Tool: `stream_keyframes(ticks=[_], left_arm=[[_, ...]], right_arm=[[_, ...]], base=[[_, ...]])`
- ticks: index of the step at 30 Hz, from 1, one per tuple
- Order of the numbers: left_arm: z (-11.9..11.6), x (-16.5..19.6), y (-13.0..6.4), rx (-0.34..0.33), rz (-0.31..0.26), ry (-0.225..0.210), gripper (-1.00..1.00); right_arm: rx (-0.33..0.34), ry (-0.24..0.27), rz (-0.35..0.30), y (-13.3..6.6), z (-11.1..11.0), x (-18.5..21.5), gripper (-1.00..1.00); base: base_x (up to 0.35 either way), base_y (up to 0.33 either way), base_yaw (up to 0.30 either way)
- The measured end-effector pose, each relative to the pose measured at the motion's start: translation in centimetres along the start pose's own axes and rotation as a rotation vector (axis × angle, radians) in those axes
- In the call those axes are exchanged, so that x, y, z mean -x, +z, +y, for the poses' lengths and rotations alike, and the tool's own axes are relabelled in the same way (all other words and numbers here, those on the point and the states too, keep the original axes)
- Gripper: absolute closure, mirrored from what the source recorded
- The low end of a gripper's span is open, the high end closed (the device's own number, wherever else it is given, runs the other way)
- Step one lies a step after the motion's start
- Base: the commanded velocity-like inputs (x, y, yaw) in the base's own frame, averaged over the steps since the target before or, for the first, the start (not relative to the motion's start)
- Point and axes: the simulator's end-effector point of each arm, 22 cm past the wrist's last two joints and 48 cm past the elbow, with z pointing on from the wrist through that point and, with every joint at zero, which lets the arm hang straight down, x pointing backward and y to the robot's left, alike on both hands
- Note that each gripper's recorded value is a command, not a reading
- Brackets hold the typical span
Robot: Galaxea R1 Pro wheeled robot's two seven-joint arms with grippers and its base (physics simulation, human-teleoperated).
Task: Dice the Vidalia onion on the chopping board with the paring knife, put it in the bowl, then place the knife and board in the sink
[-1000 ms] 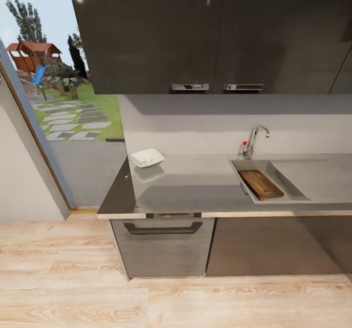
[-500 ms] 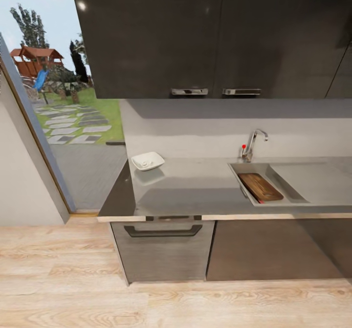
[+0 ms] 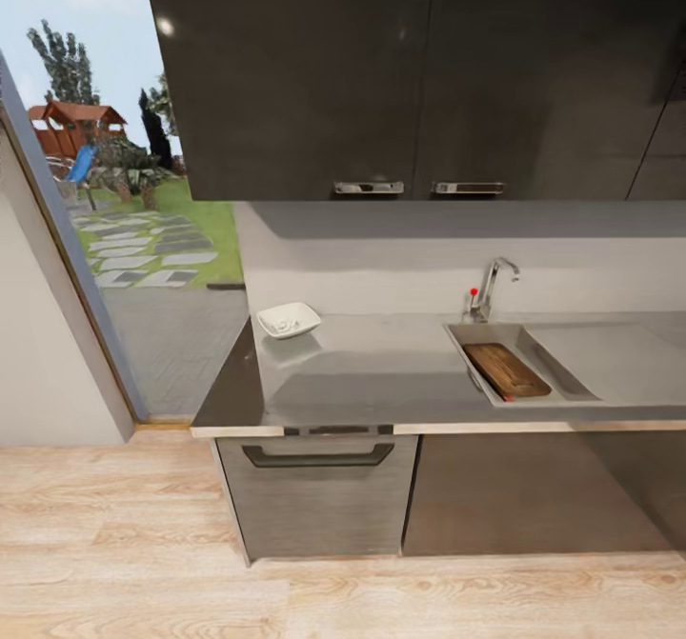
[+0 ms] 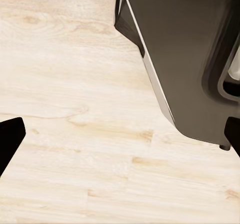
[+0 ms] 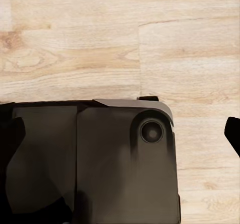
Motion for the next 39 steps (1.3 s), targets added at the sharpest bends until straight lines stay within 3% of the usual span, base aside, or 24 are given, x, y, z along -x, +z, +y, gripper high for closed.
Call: stream_keyframes(ticks=[39], left_arm=[[-0.4, 2.3, 0.8, -0.009, -0.062, -0.003, -1.00]], right_arm=[[0.004, 0.002, -0.063, 0.3, 0.2, 2.3, -1.00]], base=[[0.000, 0.000, 0.000]])
